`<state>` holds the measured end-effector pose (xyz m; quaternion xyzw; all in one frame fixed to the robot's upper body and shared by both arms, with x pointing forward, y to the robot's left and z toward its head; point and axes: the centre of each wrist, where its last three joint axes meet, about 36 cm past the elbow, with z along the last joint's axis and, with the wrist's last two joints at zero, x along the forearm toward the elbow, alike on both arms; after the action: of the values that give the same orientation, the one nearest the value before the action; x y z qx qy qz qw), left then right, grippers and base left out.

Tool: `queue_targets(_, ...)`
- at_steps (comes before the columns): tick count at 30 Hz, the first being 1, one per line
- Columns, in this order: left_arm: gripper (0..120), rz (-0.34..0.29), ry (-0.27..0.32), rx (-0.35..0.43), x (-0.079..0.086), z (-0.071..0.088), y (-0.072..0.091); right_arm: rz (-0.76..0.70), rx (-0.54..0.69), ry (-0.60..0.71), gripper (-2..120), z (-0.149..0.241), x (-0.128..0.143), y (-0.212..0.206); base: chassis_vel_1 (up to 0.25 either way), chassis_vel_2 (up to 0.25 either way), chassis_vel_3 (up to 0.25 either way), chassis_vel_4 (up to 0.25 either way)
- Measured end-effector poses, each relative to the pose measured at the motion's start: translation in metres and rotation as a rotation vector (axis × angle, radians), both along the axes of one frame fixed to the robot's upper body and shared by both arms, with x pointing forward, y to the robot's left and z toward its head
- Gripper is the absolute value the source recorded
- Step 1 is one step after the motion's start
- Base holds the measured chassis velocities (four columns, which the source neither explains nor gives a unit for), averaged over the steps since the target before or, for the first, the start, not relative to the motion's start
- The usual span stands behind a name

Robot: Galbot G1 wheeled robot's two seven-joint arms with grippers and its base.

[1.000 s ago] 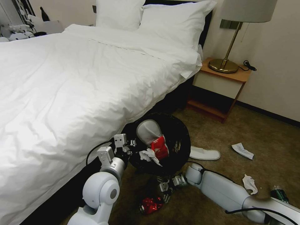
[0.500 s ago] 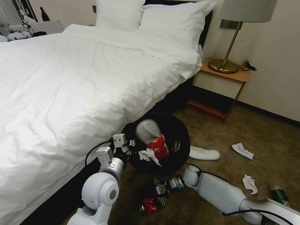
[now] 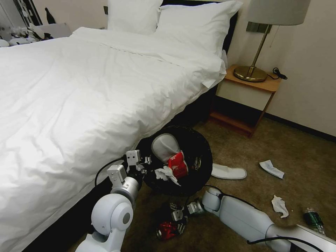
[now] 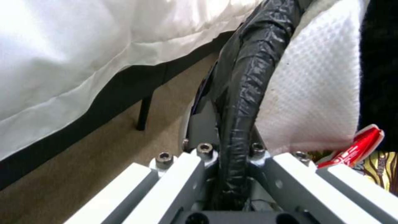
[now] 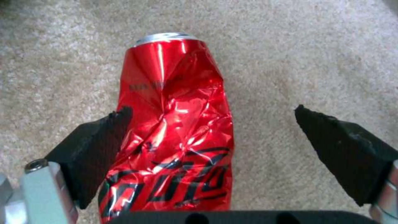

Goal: Pick up the trash bin, then pick up the garbage on the floor and place it into the trash bin.

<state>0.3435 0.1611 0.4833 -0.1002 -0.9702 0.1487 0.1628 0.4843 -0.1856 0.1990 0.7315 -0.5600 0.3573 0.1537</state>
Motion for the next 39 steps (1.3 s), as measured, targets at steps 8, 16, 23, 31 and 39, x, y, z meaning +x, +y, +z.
queue_targets(8, 0, 0.005, 0.000, -0.001, -0.001, 0.000, 0.000, 0.003, -0.010, 0.015, 100, -0.008, -0.010, -0.003, 0.000, 0.000, 0.000, 0.000)
queue_targets(16, 0, 0.006, 0.001, -0.002, -0.001, -0.001, 0.000, -0.002, -0.021, 0.021, 100, -0.012, -0.015, -0.009, 0.000, 0.000, 0.000, 0.000)
queue_targets(23, 0, 0.004, 0.000, 0.000, -0.003, -0.001, 0.000, -0.008, -0.024, 0.019, 100, -0.013, -0.011, -0.009, 0.000, 0.000, 0.000, 0.000)
queue_targets(31, 0, 0.004, -0.004, 0.009, -0.006, 0.000, 0.004, -0.011, -0.029, 0.026, 100, -0.022, -0.012, -0.006, 0.000, 0.000, 0.000, 0.000)
queue_targets(39, 0, 0.003, -0.003, 0.006, -0.006, 0.000, 0.003, -0.015, -0.029, 0.029, 100, -0.028, -0.013, -0.001, 0.000, 0.000, 0.000, 0.000)
